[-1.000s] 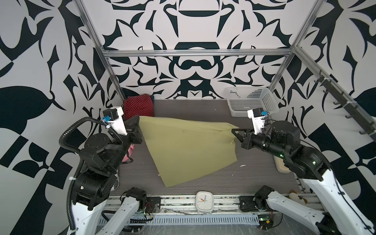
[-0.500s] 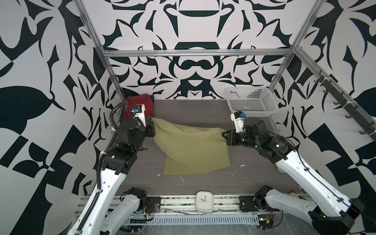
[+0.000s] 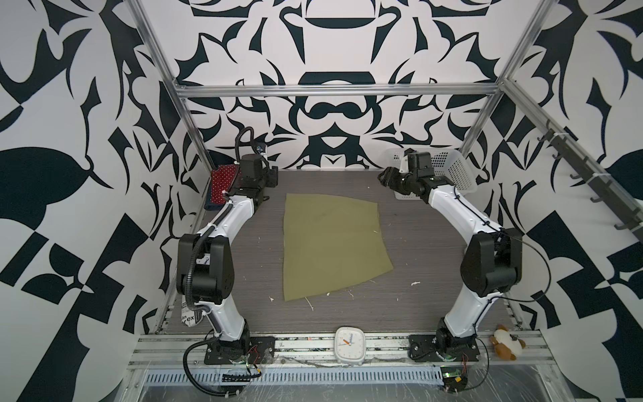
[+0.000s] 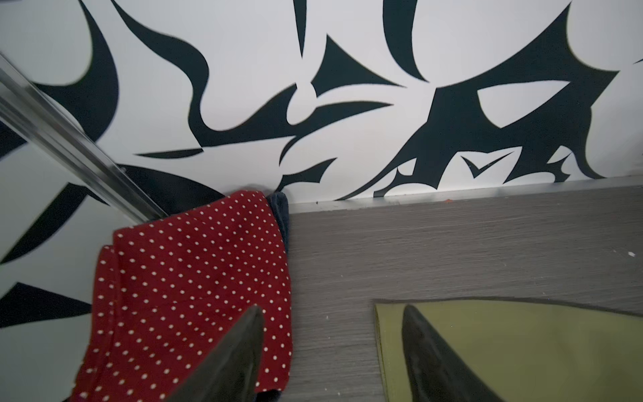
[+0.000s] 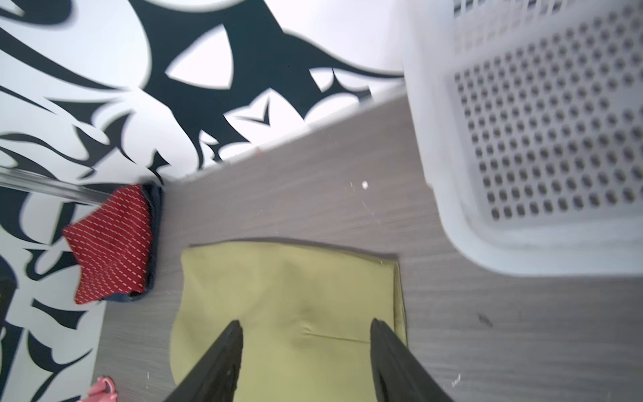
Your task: Fold and stack the skirts
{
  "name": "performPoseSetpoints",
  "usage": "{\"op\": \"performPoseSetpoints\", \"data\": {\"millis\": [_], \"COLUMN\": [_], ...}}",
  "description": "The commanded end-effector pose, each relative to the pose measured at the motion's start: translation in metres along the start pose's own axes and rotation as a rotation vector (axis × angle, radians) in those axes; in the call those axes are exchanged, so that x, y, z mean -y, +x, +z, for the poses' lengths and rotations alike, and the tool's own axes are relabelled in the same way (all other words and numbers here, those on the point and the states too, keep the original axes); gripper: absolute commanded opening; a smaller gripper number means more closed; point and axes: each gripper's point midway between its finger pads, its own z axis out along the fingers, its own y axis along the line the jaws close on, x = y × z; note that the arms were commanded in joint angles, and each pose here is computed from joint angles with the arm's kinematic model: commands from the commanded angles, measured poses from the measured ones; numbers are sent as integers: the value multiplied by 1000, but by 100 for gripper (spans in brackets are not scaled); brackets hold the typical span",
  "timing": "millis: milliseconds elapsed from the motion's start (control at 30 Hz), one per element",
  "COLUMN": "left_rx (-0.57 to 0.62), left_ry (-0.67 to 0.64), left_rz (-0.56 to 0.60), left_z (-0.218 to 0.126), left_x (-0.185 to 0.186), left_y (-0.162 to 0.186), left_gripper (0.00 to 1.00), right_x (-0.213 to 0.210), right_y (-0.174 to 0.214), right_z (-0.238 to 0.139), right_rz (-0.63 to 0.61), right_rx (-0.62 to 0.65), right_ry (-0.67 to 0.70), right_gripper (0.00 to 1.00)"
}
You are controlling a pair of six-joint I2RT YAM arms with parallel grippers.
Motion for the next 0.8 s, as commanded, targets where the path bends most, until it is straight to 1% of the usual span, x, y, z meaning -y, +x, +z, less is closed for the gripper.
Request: {"op": "performPoseSetpoints", "data": {"millis": [0,67,133,167,233,267,367,433,533,667,767], "left_rx": [80,-8,-121,-177,-254,-280,-389,-452,-536,-633,-674], "left_ry": [76,86,103,112,137,143,150,132,147,179,171], "left_rz": [-67,-133,-243,-290,-350,-378,-420,-435,-507,-592,-611], "left_z": [-47,-62,-78,-89,-108,-120,-148,-162,-179,-198,-209], "left_x": [16,20,24,28,38,41,49,48,54,70,80], "left_y": [-39,-2,48,73,114,128,172,196,223,250,270], "left_gripper": [70,70,70,70,71,71,74,74,75,75,76], "right_x": [-60,-48,-40,-34,-19,-8,24,40,65,82,92], "right_y": [-15,19,60,83,124,144,190,209,228,256,269], "right_z": [-66,-72,-78,-79,-81,-82,-87,-90,-97,-103,-105], "right_rz": [-92,-77,-78,-84,-101,-99,-82,-73,-50,4,34], "right_rx": [82,46,-10,-40,-105,-147,-237,-276,-336,-425,-452], "right_ry": [-163,-157,-168,-155,-116,-80,-9,25,116,158,176], "right_gripper": [62,60,57,54,51,51,52,54,56,60,63]}}
